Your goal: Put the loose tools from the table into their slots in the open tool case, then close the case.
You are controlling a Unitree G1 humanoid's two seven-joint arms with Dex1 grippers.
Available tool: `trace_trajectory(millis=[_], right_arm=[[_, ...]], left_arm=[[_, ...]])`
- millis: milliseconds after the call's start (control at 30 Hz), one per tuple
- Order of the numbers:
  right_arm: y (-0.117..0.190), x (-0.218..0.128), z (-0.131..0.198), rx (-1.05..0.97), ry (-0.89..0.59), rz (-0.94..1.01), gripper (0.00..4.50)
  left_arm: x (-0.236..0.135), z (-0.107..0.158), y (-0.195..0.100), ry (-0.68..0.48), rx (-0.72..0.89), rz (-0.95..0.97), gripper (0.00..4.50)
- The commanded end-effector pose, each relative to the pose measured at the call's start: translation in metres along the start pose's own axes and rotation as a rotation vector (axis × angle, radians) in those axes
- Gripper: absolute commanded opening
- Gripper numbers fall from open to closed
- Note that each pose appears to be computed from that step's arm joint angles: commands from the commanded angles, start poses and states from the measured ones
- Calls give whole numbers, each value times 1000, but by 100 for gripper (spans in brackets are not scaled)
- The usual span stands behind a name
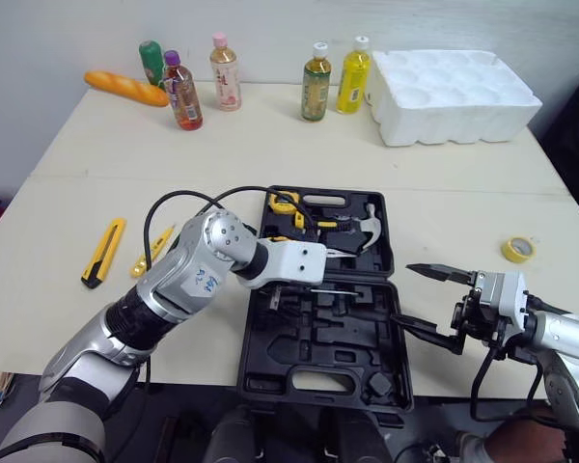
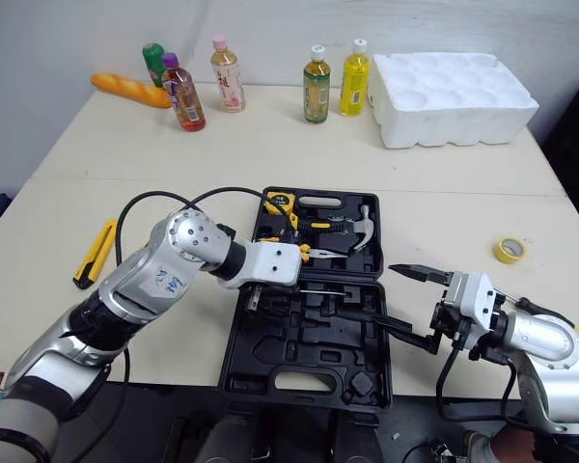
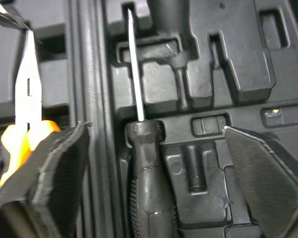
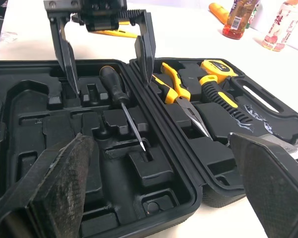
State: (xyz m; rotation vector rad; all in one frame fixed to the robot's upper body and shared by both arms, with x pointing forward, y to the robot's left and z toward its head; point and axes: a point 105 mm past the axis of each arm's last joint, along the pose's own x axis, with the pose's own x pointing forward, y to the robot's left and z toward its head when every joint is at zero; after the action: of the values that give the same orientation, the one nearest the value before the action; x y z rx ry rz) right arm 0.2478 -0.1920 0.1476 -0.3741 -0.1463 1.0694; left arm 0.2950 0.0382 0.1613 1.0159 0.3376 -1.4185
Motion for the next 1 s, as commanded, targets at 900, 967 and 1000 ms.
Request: trace_trajectory(millis=[900, 967, 1000], right_arm=[[-6, 0, 12, -41, -13, -34, 450], [-5, -1, 11, -38, -11, -32, 450], [-4, -1, 11, -37, -10, -31, 450]], left_arm=[[7, -31, 1, -490, -221, 163, 3], [12, -32, -4, -488, -221, 147, 3], [14, -31, -7, -491, -222, 132, 3]])
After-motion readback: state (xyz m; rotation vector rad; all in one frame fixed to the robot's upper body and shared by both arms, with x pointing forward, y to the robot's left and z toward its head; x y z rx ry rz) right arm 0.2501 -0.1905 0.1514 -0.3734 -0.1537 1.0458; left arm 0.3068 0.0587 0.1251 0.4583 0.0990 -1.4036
